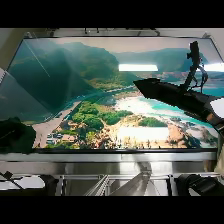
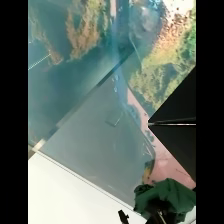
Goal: Fold the shirts.
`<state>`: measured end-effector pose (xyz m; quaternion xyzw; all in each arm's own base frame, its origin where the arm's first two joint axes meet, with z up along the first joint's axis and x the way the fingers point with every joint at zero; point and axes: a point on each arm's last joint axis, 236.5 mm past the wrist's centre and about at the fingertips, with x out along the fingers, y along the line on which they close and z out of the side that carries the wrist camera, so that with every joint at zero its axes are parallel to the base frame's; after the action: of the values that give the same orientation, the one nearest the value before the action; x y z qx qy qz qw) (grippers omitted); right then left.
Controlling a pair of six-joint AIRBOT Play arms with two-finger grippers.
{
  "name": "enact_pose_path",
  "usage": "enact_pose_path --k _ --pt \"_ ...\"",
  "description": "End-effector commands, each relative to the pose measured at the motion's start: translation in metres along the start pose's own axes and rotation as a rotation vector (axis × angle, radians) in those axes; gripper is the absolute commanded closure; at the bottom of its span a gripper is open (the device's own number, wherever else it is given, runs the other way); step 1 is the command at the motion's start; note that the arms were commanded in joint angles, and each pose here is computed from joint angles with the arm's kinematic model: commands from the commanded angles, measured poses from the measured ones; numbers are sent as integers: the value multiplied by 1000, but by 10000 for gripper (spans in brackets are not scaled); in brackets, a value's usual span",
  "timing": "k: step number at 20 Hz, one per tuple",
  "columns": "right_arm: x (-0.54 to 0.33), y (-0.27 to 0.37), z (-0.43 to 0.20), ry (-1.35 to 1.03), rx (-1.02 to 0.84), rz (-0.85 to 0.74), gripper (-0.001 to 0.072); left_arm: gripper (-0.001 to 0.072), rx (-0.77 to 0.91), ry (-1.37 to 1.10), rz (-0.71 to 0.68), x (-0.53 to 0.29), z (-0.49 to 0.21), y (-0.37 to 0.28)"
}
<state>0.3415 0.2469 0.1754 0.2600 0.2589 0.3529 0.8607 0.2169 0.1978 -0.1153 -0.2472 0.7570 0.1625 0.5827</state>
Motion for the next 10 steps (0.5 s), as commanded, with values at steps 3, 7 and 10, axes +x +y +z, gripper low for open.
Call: enact_pose_path --k 3,7,10 --pt "0 0 0 1 1 1 692 703 91 27 8 20 12 -31" --pt "0 0 0 1 0 0 692 683 237 -22 39 -18 31 -83" --pt "0 0 0 0 0 0 692 682 464 -148 -143 -66 36 -207"
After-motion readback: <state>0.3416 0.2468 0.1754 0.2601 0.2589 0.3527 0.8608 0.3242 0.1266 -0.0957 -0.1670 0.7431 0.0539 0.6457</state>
